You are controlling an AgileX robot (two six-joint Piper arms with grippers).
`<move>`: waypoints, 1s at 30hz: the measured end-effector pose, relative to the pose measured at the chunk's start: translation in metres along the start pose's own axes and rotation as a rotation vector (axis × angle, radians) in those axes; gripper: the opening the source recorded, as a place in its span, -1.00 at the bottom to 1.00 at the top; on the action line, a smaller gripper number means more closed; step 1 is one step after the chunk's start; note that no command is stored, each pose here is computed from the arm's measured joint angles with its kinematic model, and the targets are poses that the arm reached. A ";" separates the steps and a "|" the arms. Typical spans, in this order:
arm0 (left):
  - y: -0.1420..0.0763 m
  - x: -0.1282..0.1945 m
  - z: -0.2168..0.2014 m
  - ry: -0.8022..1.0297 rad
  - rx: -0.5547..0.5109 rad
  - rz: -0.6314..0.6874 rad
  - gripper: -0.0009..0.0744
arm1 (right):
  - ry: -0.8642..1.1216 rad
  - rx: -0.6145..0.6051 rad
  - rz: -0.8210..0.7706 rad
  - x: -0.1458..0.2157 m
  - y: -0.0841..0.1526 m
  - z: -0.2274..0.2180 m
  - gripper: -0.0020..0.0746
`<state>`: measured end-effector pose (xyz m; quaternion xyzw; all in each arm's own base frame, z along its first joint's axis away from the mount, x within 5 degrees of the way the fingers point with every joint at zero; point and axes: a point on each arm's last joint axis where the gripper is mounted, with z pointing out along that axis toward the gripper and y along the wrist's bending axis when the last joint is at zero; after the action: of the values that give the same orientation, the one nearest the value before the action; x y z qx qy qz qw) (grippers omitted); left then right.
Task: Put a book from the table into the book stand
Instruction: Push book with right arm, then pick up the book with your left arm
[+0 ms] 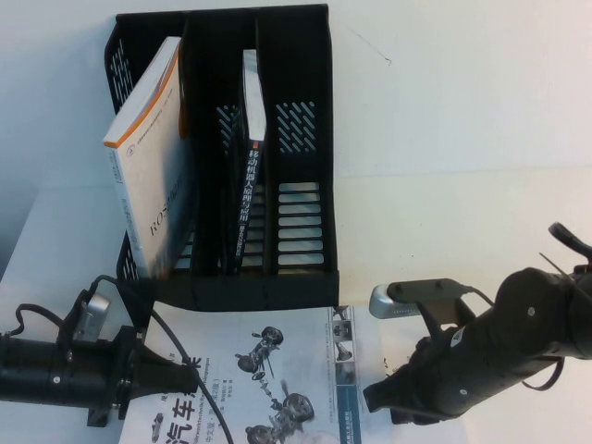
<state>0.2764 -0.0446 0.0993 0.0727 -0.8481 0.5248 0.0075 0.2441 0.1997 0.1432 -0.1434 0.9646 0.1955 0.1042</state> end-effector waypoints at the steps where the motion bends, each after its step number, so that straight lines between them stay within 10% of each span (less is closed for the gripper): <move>1: 0.000 0.000 0.000 0.000 0.000 0.000 -0.65 | -0.001 0.002 -0.007 0.000 0.000 -0.001 -0.94; 10: -0.018 0.003 -0.007 -0.010 -0.014 0.061 -0.65 | -0.112 -0.013 -0.039 -0.007 0.005 -0.044 -0.94; 30: -0.158 0.077 -0.084 -0.224 -0.161 0.460 -0.66 | -0.331 -0.018 -0.178 0.020 0.010 -0.168 -0.95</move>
<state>0.2157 -0.0479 0.2844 -0.0651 -0.8769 0.4321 -0.2003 0.1979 0.1355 0.2932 -0.1949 0.9160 0.2150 0.2770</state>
